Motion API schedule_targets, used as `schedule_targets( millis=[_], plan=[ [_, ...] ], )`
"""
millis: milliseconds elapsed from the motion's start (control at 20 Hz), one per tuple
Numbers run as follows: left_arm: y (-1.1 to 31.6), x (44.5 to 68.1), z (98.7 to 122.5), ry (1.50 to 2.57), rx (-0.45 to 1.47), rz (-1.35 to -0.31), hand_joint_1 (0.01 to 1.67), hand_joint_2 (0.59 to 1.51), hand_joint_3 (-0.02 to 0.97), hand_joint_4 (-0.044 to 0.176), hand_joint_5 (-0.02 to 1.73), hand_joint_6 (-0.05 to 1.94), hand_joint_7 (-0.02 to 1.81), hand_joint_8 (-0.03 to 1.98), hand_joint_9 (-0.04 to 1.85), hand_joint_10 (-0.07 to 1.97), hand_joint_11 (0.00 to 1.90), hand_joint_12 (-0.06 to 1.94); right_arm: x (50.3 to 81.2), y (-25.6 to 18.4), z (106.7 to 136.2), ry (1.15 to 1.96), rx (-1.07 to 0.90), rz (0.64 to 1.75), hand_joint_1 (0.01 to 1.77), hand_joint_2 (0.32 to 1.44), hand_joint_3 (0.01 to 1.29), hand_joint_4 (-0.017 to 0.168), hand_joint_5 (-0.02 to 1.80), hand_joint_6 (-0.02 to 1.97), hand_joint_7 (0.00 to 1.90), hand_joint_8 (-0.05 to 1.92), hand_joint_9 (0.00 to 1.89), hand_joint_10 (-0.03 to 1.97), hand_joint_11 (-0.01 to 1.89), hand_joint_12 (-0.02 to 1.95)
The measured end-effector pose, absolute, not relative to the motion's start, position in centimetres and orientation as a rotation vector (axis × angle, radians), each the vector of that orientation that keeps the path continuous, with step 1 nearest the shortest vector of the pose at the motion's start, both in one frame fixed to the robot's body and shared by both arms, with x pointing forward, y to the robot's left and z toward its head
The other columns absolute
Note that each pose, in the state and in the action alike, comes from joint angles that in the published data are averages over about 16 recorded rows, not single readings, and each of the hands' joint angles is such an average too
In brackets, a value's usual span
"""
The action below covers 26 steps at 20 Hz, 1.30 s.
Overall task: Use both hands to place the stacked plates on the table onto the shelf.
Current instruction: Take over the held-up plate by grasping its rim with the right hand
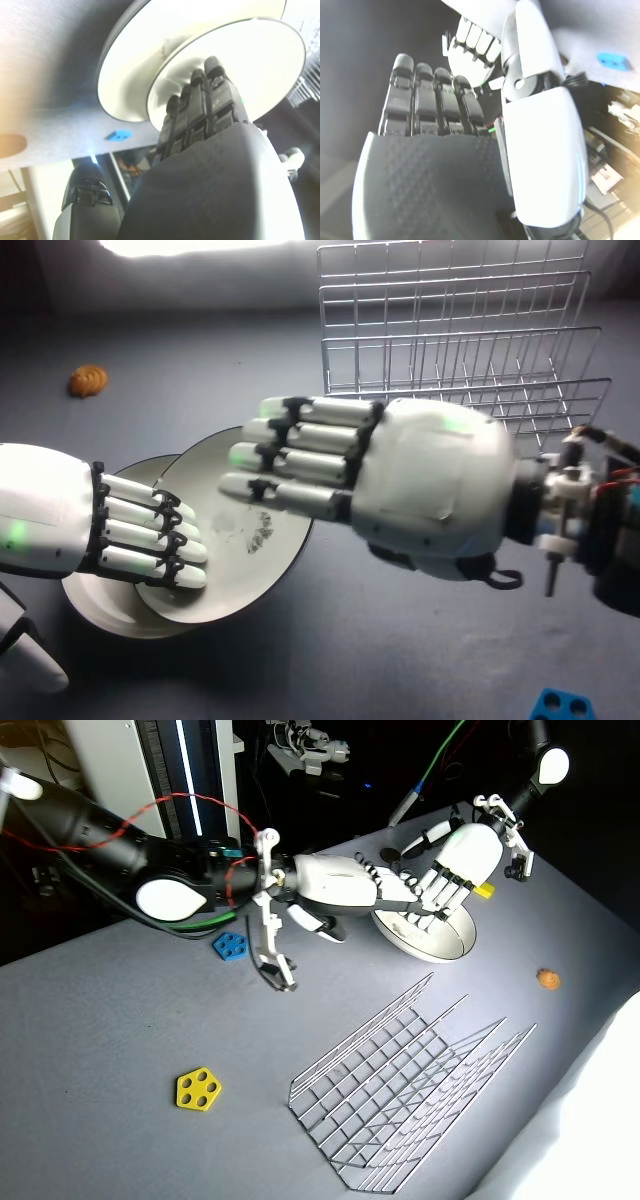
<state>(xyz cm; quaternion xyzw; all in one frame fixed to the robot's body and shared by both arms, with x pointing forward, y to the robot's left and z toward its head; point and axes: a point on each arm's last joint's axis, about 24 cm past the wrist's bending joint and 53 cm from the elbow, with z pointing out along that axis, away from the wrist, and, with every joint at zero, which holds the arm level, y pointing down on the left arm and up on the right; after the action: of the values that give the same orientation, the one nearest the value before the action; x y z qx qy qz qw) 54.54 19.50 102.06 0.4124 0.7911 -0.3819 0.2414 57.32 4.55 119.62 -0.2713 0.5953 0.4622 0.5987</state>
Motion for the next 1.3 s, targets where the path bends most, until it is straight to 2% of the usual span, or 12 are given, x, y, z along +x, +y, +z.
schedule_targets(
  millis=[500,1000,1150,1300],
  plan=[
    [18.8,54.4,102.2,2.167,1.110,-1.061,0.02,1.094,0.021,-0.002,0.05,0.00,0.03,-0.02,0.07,0.00,0.01,0.24,59.4,7.1,118.9,1.369,-0.559,1.098,1.27,1.08,0.02,0.000,0.03,0.00,0.01,0.00,0.02,0.01,0.01,0.23],
    [18.7,54.4,102.2,2.172,1.101,-1.066,0.02,1.097,0.020,-0.001,0.05,0.00,0.03,-0.01,0.07,0.00,0.01,0.26,59.5,9.1,117.1,1.384,-0.562,1.116,1.18,1.12,0.02,0.001,0.06,0.00,0.02,0.00,0.02,0.01,0.01,0.23],
    [18.7,54.4,102.2,2.172,1.100,-1.066,0.02,1.097,0.021,-0.001,0.05,0.00,0.03,-0.01,0.07,0.00,0.01,0.26,59.6,9.5,116.7,1.387,-0.565,1.116,1.13,1.13,0.02,0.001,0.11,0.01,0.06,0.00,0.05,0.02,0.01,0.34],
    [18.7,54.4,102.1,2.173,1.099,-1.067,0.02,1.097,0.021,-0.001,0.05,0.00,0.03,-0.01,0.07,0.00,0.01,0.27,59.5,9.8,116.5,1.383,-0.571,1.114,1.10,1.15,0.02,0.001,0.21,0.02,0.16,0.01,0.12,0.06,0.01,0.56]
  ],
)
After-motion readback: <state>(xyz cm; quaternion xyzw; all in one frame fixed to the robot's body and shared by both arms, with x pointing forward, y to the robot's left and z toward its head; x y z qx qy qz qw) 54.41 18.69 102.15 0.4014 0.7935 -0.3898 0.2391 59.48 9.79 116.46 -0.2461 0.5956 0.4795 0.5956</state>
